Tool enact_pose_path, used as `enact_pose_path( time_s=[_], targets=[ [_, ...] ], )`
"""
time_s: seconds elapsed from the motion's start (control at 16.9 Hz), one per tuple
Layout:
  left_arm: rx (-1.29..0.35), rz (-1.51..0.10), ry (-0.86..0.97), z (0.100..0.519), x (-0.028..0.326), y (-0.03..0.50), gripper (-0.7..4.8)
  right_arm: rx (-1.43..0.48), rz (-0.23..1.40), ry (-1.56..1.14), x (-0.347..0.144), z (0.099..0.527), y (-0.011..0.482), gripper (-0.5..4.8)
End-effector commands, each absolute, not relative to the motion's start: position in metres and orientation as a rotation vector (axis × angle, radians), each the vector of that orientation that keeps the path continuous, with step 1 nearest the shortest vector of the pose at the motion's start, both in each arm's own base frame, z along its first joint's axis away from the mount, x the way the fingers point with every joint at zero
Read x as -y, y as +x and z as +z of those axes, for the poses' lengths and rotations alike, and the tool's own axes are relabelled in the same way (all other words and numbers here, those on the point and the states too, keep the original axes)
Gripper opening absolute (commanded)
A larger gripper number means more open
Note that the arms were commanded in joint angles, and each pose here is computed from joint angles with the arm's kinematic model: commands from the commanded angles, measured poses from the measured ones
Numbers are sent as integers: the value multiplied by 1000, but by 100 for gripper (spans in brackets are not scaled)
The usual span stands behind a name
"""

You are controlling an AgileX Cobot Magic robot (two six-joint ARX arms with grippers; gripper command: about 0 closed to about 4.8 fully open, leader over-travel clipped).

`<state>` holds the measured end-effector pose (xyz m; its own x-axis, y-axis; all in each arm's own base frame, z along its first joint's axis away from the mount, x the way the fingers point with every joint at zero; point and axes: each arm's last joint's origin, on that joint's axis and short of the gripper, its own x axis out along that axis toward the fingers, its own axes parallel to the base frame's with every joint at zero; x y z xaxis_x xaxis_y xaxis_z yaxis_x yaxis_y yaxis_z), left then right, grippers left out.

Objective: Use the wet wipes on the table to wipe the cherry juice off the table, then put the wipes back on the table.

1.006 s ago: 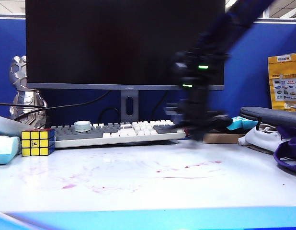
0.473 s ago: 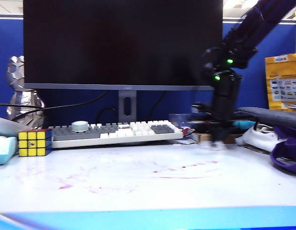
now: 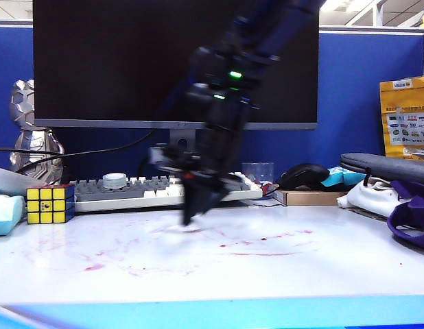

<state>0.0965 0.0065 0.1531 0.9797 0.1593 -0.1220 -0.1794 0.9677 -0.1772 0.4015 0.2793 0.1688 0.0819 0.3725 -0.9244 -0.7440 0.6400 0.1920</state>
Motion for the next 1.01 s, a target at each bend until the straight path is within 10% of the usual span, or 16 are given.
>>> enact_pose_path(
  time_s=[0.06,0.47,1.01],
  targets=[
    [-99,167,-185,154,-6,96,28,-1481,872,-471,-285,147,371,-1],
    [-100,168,-185,154,-6,96,28,-1441,269,-760,-239,148,397,-1],
    [-100,168,-185,154,-6,96,28,-1533,832,-438,-278,160,374,-1]
  ],
)
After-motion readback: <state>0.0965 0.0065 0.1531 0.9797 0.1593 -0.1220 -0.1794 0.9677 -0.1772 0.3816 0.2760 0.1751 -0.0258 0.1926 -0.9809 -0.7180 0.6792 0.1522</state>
